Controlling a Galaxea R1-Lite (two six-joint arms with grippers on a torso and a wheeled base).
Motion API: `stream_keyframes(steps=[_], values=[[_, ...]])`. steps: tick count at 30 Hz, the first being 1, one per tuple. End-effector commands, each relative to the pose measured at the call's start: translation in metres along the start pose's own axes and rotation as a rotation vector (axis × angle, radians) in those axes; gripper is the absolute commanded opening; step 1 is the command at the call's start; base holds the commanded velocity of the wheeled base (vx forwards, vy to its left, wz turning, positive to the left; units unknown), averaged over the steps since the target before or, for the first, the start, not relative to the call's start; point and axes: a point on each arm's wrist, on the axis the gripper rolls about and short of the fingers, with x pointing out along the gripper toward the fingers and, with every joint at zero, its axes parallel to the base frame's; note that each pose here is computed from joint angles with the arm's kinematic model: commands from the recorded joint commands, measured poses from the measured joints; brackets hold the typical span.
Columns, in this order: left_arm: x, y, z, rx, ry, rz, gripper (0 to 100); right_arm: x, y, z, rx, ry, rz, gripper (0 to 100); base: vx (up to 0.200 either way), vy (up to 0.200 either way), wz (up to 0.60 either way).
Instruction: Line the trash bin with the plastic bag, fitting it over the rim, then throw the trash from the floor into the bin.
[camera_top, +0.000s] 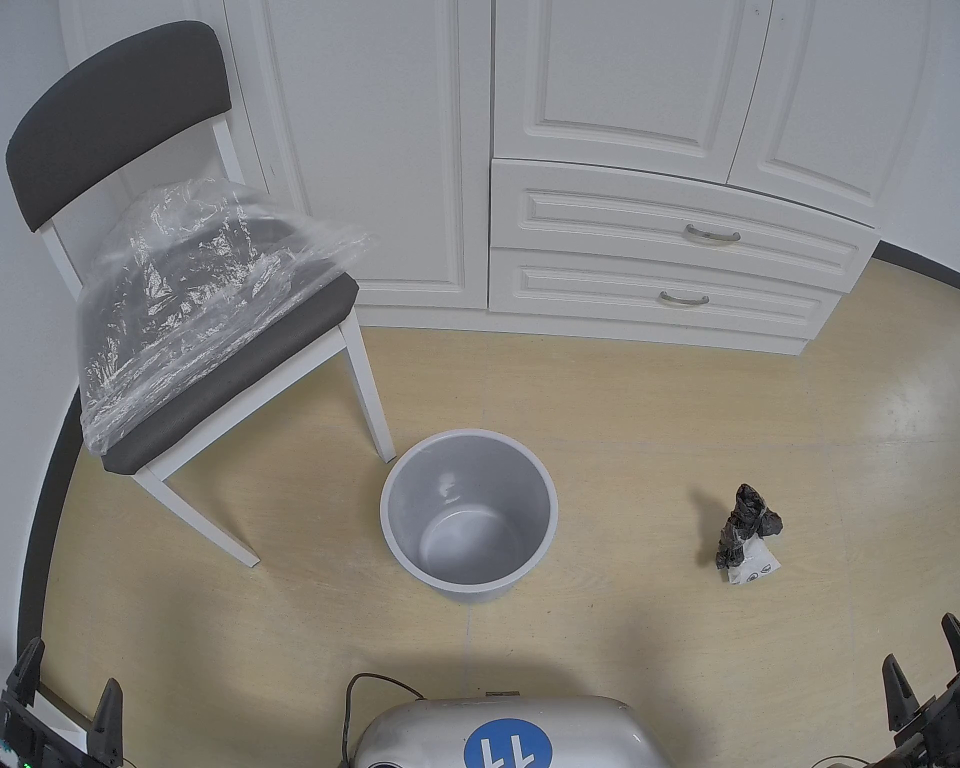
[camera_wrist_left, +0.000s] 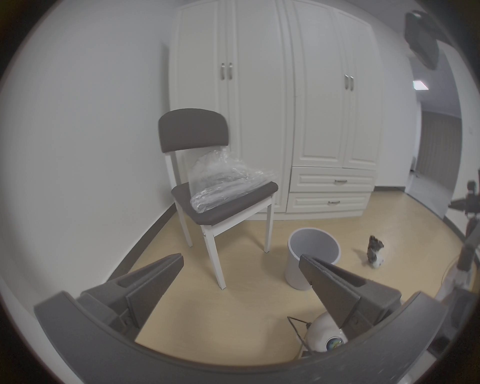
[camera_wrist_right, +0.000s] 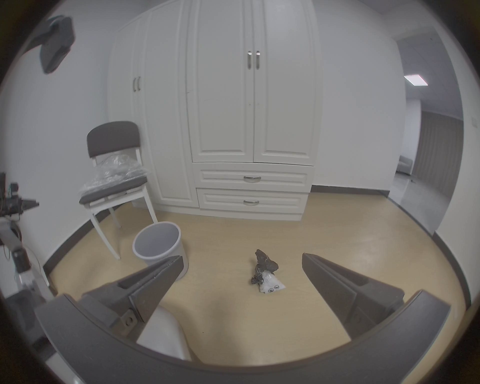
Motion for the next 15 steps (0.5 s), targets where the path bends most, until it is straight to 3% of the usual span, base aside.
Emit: stream_keyframes(steps=[1, 4, 6, 15], values=[[0.0000, -0.0010, -0.0049, 0.036, -0.004, -0.033, 100, -0.0001, 0.0007, -0.0050, -0.034, 0.000, 0.018, 100, 0.000, 0.000, 0.00], [0.0001, -0.0008, -0.0049, 0.013, -0.003, -0.027, 100, -0.0001, 0.0007, -0.0045, -0.015, -0.005, 0.023, 100, 0.000, 0.000, 0.00], [0.0001, 0.0002, -0.0057, -0.047, 0.006, 0.019, 100, -0.0001, 0.0002, -0.0047, 0.052, -0.002, 0.004, 100, 0.000, 0.000, 0.00], [0.0002, 0.0003, -0.0057, -0.060, 0.008, 0.023, 100, -0.0001, 0.0001, -0.0047, 0.034, -0.002, -0.006, 100, 0.000, 0.000, 0.00]])
